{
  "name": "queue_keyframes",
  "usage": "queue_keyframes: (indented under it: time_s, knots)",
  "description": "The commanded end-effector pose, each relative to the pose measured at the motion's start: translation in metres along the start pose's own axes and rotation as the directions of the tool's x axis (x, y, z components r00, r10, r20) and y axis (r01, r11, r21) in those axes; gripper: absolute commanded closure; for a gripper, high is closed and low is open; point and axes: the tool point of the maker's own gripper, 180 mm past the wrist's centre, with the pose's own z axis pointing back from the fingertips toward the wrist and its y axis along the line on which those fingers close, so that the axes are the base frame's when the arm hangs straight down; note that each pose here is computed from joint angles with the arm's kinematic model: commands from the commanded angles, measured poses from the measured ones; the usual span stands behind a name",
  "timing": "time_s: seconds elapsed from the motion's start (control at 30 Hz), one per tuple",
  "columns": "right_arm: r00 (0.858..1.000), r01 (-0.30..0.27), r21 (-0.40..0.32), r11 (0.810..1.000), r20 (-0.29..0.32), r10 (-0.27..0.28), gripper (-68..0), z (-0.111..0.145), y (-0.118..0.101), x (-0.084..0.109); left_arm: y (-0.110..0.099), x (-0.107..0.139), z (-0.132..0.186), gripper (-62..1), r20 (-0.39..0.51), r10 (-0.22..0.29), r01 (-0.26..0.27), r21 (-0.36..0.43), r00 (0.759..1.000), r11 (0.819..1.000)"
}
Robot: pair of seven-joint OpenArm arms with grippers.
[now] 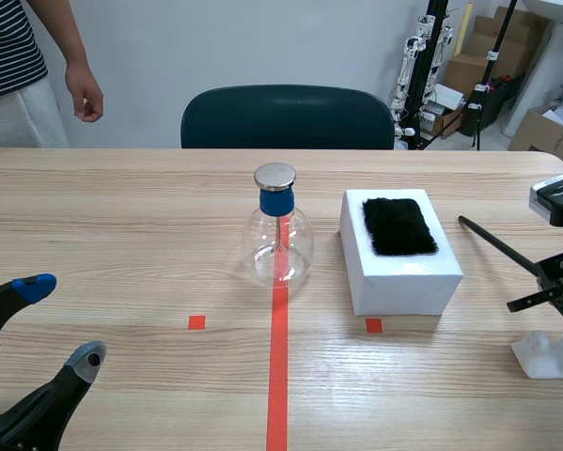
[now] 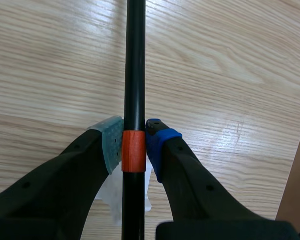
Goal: Do the electroscope experiment. put the rod down on the box
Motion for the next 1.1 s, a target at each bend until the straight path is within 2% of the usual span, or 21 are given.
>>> queue_keyframes:
  time_s: [0.0,0.53,0.67,0.77,1.07]
  knots:
    - [0.999,-0.003,-0.033,0.999,0.038,0.005,-10.2,0.003,-0.011,0.016,0.003,0.008,-0.002,-62.3,0.025,-0.012,0.012,-0.004,1.0,1.0]
    - [1.0,-0.003,-0.061,0.998,0.018,0.004,-10.2,-0.017,-0.004,0.014,0.003,0.007,-0.002,-62.3,0.022,-0.012,0.012,-0.004,1.0,1.0]
    - [0.999,0.001,-0.062,0.998,0.053,0.002,-10.2,-0.019,-0.001,0.023,0.003,0.007,-0.002,-62.3,0.022,-0.012,0.012,-0.004,1.0,1.0]
    - [0.998,0.004,-0.058,0.998,0.058,-0.001,-10.2,-0.02,0.004,0.026,0.003,0.007,-0.002,-62.3,0.022,-0.012,0.012,-0.004,1.0,1.0]
    - [0.999,0.032,-0.024,0.999,0.028,-0.031,-10.2,-0.028,0.019,0.015,0.003,0.007,-0.002,-62.3,0.022,-0.012,0.012,-0.004,1.0,1.0]
